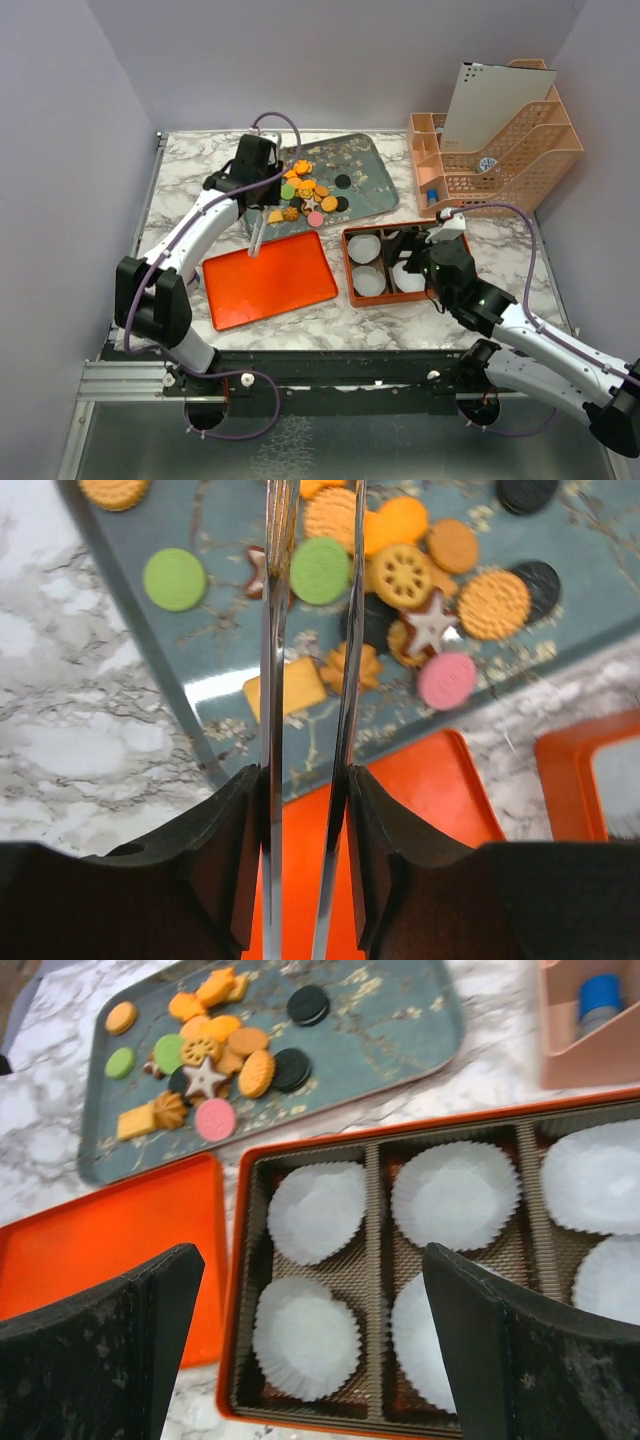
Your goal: Pack the cookies
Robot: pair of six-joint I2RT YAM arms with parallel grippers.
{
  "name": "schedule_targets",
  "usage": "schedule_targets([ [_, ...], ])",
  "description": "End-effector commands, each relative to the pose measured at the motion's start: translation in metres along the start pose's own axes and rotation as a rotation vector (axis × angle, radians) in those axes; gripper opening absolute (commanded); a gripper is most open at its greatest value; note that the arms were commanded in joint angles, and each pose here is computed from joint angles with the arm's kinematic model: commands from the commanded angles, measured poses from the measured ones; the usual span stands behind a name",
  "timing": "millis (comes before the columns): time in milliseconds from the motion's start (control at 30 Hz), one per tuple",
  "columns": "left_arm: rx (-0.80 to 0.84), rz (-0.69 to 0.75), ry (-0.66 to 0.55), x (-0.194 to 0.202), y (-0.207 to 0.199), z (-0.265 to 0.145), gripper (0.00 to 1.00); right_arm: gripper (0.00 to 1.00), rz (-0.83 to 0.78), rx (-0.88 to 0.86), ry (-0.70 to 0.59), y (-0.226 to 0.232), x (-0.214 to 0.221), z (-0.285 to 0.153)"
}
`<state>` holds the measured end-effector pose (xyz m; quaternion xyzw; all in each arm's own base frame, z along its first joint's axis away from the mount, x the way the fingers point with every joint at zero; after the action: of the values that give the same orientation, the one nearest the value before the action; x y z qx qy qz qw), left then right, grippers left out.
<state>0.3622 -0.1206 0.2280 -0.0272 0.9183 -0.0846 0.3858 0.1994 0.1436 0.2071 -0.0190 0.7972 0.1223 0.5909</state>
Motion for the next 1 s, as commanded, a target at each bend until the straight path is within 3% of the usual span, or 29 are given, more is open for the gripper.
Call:
schedule_targets([
  [0, 0.127, 0.153, 0.0, 0.018, -0.029, -0.03, 0.41, 1.0, 0.11, -0.153, 0.043, 0.026, -0.007, -0.001],
  [600, 0.447, 0.352, 0.048, 0.084, -0.094, -0.067, 0.41, 1.0, 0.477, -0.41, 0.047, 0.078, -0.018, 0.013],
  [967, 0.579, 0.412, 0.065, 0.103, -0.118, -0.086, 0.41, 1.0, 0.612, -0.365, 0.037, 0.083, -0.012, 0.032],
])
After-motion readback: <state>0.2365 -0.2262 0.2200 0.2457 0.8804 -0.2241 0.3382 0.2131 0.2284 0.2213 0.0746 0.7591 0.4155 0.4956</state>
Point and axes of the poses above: each gripper's point midway between its finger pads, its own z axis out along the fingers, its own y axis along the line the jaws close on, x = y × z, the point moved 7 cm from there along -z, back along the fingers, and after that the axes turned 9 degrees about -z, right-handed, at the moved point
